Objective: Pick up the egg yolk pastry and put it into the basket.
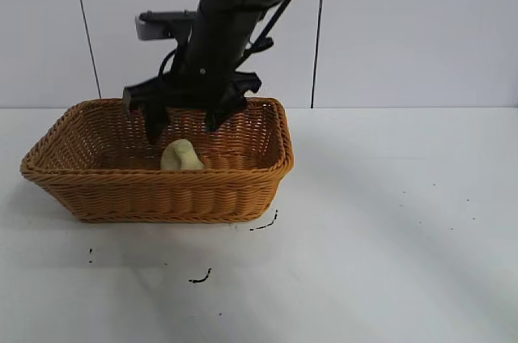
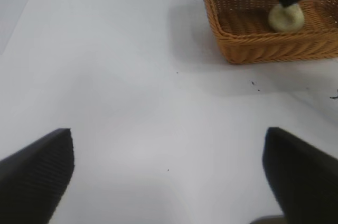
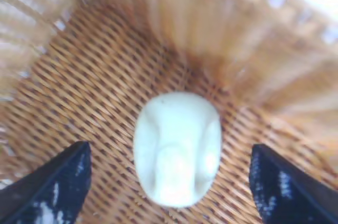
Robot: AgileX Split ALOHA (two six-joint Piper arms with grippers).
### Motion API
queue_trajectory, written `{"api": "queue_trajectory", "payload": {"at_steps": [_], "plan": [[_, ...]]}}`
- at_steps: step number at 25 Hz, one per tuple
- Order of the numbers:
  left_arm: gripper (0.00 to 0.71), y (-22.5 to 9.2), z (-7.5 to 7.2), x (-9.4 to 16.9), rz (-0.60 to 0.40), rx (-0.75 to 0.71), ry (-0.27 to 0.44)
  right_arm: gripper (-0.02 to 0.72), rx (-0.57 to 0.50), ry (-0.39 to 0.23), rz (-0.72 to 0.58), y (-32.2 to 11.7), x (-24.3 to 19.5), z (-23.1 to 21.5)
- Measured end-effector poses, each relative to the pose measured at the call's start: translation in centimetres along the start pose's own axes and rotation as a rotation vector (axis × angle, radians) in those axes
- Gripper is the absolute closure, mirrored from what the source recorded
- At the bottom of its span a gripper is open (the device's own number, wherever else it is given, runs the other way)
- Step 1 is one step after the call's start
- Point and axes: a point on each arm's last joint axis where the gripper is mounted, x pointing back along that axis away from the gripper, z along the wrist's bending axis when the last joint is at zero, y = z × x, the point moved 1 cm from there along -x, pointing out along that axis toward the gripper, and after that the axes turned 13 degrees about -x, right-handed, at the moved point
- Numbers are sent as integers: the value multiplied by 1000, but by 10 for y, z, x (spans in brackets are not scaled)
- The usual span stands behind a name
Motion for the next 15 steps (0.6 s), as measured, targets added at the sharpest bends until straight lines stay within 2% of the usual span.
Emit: {"api": "queue_trajectory", "payload": {"at_steps": [3, 7, 15], "plan": [[14, 0, 0, 0, 0, 0, 0, 99, 19, -43, -10, 6, 12, -5], [14, 0, 0, 0, 0, 0, 0, 99, -39, -82, 2, 12, 18, -31], [14, 0, 0, 0, 0, 0, 0, 99, -241, -210, 9, 19, 31, -151]]}}
